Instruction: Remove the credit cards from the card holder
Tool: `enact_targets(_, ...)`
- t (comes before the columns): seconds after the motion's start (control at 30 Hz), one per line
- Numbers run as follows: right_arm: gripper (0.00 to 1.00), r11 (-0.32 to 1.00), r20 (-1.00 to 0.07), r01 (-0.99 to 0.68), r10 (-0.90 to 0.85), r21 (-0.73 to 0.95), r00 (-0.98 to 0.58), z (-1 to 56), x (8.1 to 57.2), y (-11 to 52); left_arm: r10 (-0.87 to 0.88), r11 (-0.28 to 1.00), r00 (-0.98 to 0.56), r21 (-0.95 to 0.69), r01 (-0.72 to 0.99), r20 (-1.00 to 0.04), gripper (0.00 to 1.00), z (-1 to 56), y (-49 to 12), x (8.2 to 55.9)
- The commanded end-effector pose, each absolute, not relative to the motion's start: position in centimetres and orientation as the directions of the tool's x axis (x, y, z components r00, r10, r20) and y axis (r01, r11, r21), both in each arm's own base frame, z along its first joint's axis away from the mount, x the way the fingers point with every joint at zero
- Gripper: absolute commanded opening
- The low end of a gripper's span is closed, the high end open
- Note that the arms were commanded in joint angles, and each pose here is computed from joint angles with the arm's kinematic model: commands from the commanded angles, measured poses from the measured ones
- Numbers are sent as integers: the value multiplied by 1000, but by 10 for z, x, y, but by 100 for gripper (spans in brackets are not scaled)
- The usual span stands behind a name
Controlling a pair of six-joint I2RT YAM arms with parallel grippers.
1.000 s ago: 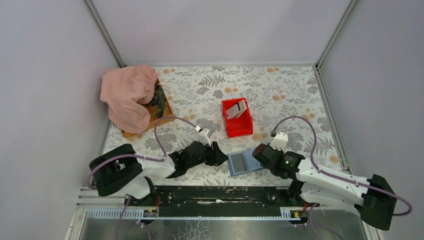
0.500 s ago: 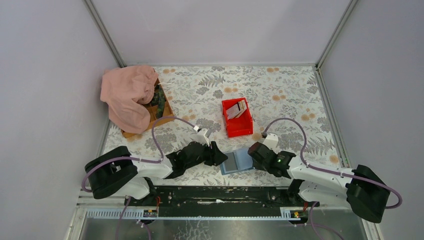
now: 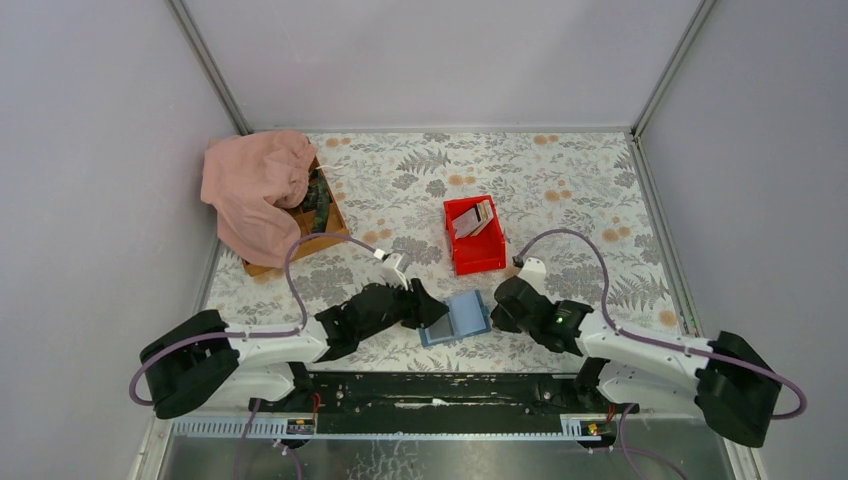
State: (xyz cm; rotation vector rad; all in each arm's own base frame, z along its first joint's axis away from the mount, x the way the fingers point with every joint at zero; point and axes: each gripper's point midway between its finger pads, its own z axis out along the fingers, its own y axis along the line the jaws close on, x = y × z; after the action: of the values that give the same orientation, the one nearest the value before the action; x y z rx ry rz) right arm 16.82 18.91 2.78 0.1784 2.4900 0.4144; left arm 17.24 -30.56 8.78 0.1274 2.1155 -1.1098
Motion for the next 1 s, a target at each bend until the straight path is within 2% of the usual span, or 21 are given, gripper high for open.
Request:
enact_targets(0.0, 0, 930, -644, -28, 231, 365, -729, 71, 184, 189, -253, 634, -726, -676, 375, -640, 44, 79, -291, 173)
enact_targets(0.1, 0, 868, -688, -205, 193, 452, -700, 89, 186, 218, -268, 614, -740, -702, 362, -617, 34, 72, -289, 172)
enact_targets(0.23, 0, 765, -689, -378, 115, 521, -715, 95, 181, 259, -280, 531, -780, -767, 360, -560, 33, 69, -294, 164)
enact_targets(0.33, 0, 728, -651, -424, 41, 539, -758, 85, 180, 275, -292, 458, -797, -809, 368, -528, 34, 75, -298, 158)
enact_targets(0.4, 1, 689, -660, -451, 53, 567, -749, 89, 182, 279, -298, 434, -799, -820, 374, -522, 35, 78, -298, 156)
enact_targets(0.53, 3, 665, -691, -484, 68, 569, -720, 98, 184, 273, -301, 417, -795, -823, 387, -527, 37, 83, -295, 153)
enact_targets(0.63, 6, 579, -675, -531, 45, 619, -737, 100, 170, 282, -285, 426, -790, -810, 403, -543, 37, 84, -298, 155)
enact_targets(0.73, 16, 502, -629, -542, 6, 674, -777, 91, 155, 294, -252, 486, -796, -784, 387, -550, 37, 73, -300, 161)
enact_targets(0.77, 23, 490, -617, -537, 2, 687, -787, 87, 153, 296, -233, 532, -803, -763, 367, -549, 37, 63, -297, 163)
enact_targets(0.83, 45, 485, -600, -520, 13, 703, -800, 80, 151, 296, -224, 580, -807, -741, 340, -546, 37, 51, -290, 164)
enact_targets(0.87, 52, 491, -594, -512, 14, 705, -804, 77, 151, 296, -226, 598, -808, -732, 326, -544, 36, 46, -286, 165)
enact_targets(0.97, 54, 500, -588, -504, 12, 704, -809, 69, 151, 294, -216, 628, -812, -714, 308, -541, 36, 39, -279, 163)
